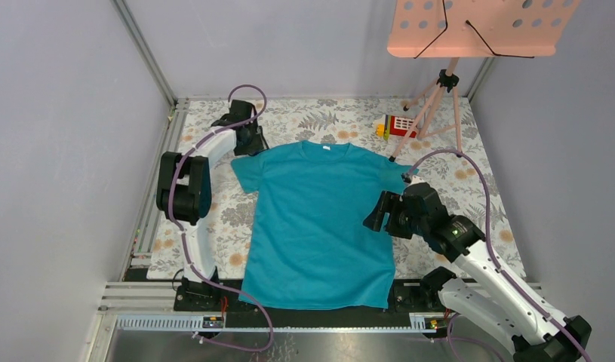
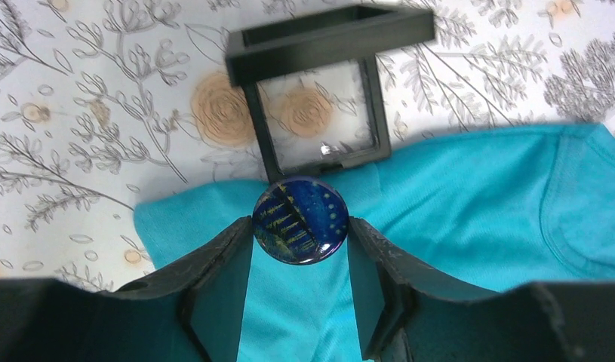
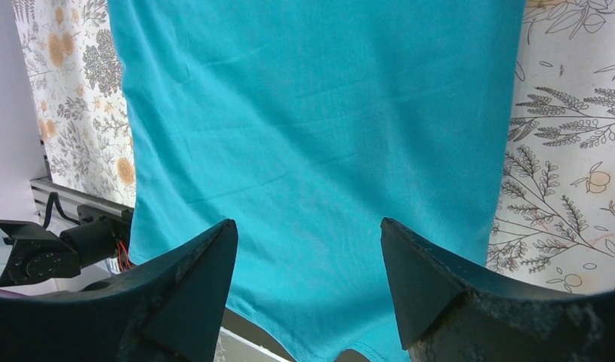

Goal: Pin the brooch onto the clothing

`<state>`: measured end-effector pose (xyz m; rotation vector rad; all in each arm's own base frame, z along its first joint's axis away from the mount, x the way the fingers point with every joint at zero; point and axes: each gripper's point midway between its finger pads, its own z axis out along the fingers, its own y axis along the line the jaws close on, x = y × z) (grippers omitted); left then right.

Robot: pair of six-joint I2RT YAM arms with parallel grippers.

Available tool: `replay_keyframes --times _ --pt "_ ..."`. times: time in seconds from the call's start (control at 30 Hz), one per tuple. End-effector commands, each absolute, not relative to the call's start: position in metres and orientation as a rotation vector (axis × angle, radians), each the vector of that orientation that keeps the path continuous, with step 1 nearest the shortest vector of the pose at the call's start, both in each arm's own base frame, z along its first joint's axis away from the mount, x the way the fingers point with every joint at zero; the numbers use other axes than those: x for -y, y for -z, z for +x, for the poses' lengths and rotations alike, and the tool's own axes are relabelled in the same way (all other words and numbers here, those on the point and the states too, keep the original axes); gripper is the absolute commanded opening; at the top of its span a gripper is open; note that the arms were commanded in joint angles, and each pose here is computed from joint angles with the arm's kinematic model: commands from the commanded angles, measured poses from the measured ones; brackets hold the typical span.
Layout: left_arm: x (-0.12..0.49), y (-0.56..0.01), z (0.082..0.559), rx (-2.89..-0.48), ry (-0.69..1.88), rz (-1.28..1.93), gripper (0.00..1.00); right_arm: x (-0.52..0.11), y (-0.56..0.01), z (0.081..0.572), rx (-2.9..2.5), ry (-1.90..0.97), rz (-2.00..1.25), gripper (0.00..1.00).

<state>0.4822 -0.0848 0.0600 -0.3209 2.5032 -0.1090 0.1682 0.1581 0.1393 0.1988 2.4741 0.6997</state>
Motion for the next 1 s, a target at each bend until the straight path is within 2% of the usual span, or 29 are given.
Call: replay_keyframes --times 0.0,0.37,0.7,0.97 --pt "0.110 -0.103 0.481 -2.397 0.189 -0.279 0.47 -0.151 -0.136 0.163 -2.471 -0.671 0.211 0.77" --pt "0.183 -0.115 0.409 -2.398 0.357 -0.109 0.46 -0.132 -0.135 0.167 -2.457 -0.532 0.197 0.78" --pt "0.245 -0.144 0.337 -2.334 0.514 0.081 0.45 -0.180 -0.122 0.181 -2.537 -0.727 0.126 0.78" --pt "0.278 -0.153 0.293 -2.262 0.661 0.257 0.45 -0.188 -0.136 0.193 -2.506 -0.750 0.128 0.79"
